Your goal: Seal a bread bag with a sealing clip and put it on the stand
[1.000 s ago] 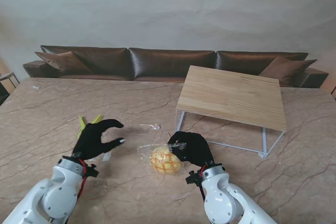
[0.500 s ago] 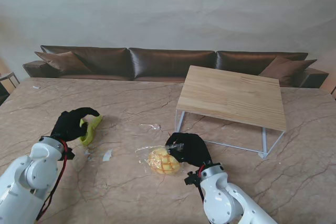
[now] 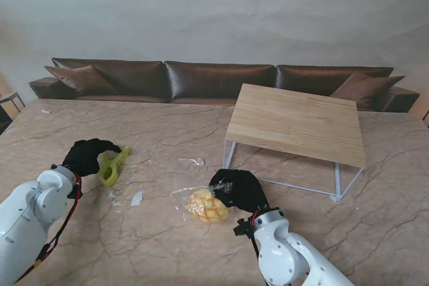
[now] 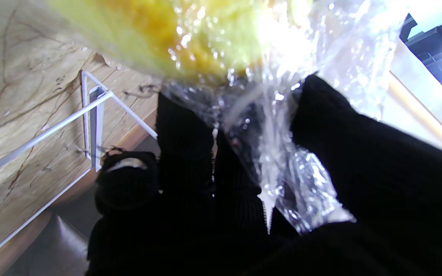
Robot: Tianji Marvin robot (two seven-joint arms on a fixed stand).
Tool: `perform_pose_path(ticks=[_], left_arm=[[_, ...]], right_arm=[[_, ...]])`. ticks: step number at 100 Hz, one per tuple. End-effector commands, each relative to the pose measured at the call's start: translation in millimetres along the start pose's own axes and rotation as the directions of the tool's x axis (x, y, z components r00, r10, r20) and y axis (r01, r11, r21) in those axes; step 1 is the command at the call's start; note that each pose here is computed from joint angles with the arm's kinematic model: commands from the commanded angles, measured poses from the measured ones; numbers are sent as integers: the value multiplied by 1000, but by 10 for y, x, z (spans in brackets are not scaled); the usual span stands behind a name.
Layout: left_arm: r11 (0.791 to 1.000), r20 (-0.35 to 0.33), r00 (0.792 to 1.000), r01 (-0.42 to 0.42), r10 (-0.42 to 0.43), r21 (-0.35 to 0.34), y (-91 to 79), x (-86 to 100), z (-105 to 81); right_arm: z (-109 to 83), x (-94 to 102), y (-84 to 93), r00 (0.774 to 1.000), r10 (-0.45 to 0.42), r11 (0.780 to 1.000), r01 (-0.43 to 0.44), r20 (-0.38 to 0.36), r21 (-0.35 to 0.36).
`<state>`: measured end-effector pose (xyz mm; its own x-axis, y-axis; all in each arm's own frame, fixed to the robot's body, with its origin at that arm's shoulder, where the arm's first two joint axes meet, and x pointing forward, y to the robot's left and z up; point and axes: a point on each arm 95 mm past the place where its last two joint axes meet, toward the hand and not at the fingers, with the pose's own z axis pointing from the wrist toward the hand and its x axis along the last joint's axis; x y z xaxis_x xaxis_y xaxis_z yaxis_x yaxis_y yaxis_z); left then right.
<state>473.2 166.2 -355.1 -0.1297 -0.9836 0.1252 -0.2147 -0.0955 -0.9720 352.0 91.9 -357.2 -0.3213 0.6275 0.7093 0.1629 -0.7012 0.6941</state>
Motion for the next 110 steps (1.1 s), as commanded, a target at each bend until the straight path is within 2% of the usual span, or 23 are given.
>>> perform_pose_path(ticks=[1, 11, 40, 62, 76, 92, 110], left_arm=[[1000, -4, 1000, -12, 11, -24, 29, -49, 11], [998, 4, 1000, -24, 24, -52, 85, -109, 43], [994, -3, 997, -73, 73, -76, 202, -200, 58], [990, -33, 992, -123, 121, -62, 315, -188, 4], [992, -18, 993, -119, 118, -50, 414, -153, -52], [987, -20, 988, -156, 155, -37, 497, -103, -153], [986, -3, 986, -166, 166, 21, 570, -28, -293]], right_arm=[[7, 37, -27, 1000, 12, 1000, -12, -11, 14], [8, 63, -33, 1000, 11, 1000, -11, -18, 16], [17, 89, -47, 1000, 13, 1000, -12, -27, 17], [13, 85, -73, 1000, 18, 1000, -18, -26, 20], [12, 84, -81, 999, 21, 1000, -21, -27, 20], [13, 79, -87, 999, 22, 1000, -21, -30, 21], [6, 75, -94, 999, 21, 1000, -20, -30, 22]])
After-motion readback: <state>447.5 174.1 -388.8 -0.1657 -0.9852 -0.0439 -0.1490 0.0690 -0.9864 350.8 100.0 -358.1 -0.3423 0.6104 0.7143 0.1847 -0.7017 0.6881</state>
